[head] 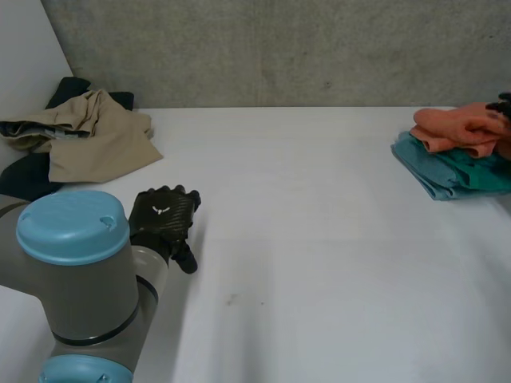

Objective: Fold the laundry.

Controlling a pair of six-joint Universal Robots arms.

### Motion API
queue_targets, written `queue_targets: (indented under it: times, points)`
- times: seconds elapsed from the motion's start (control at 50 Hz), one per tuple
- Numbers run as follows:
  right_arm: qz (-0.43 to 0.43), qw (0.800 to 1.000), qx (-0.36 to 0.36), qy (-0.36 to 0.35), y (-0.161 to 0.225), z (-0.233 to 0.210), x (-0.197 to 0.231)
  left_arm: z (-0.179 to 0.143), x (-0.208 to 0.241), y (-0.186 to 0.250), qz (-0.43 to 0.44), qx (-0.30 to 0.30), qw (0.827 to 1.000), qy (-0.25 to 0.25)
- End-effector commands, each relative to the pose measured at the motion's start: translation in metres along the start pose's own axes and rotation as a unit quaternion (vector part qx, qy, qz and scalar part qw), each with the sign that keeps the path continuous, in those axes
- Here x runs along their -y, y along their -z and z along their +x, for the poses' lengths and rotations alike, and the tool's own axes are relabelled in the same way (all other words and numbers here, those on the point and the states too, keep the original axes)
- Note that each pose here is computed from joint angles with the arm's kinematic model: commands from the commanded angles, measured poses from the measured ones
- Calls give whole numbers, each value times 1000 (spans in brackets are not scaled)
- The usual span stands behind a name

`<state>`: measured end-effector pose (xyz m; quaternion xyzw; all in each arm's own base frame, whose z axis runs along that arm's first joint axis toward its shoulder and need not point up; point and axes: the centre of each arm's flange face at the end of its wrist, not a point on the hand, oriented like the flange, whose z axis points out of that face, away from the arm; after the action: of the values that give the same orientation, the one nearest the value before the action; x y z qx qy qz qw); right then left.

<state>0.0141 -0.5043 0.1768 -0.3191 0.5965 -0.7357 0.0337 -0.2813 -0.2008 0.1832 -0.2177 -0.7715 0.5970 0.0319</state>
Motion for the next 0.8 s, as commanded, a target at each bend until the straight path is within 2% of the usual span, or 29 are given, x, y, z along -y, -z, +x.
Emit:
queue_targets:
  times: [0.02, 0.12, 0.18, 0.22, 0.26, 0.28, 0.36, 0.4, 0.48, 0.56, 0.58, 0.66, 0.7, 0.76, 0.78, 0.8]
  points:
    - [-11, 1000, -28, 5, 18, 13, 46, -2, 10, 0, 16, 3, 1000, 2]
    - [-28, 996, -78, 22, 27, 28, 70, -9, 20, 1, 29, 12, 999, 8]
    - [-67, 990, -112, 58, 39, 41, 71, -16, 25, 0, 35, 22, 999, 13]
    - [-100, 979, -140, 112, 43, 52, 79, -20, 28, -1, 40, 28, 999, 16]
    - [-127, 966, -169, 152, 46, 62, 86, -29, 34, -3, 48, 42, 998, 21]
    - [-157, 947, -205, 191, 48, 73, 93, -33, 36, -5, 50, 47, 997, 23]
    - [-202, 898, -294, 259, 48, 95, 114, -52, 48, -17, 66, 68, 995, 33]
    - [-196, 892, -314, 260, 38, 89, 127, -63, 56, -25, 76, 78, 993, 37]
    - [-137, 908, -319, 235, 8, 54, 165, -87, 70, -38, 99, 95, 990, 44]
    - [-77, 943, -278, 163, -18, -2, 191, -109, 85, -54, 122, 109, 986, 26]
    - [-54, 959, -251, 121, -26, -29, 201, -115, 86, -59, 125, 114, 985, 18]
    - [-5, 987, -161, 6, -35, -104, 227, -148, 89, -91, 140, 149, 979, -23]
    - [0, 994, -96, -50, -31, -144, 230, -159, 88, -100, 141, 162, 976, -34]
    - [3, 996, -21, -81, -23, -183, 233, -179, 81, -123, 143, 187, 970, -54]
    - [-1, 995, 34, -94, -14, -211, 232, -185, 76, -136, 143, 196, 968, -65]
    - [-4, 993, 59, -99, -9, -226, 231, -188, 74, -142, 145, 201, 966, -71]
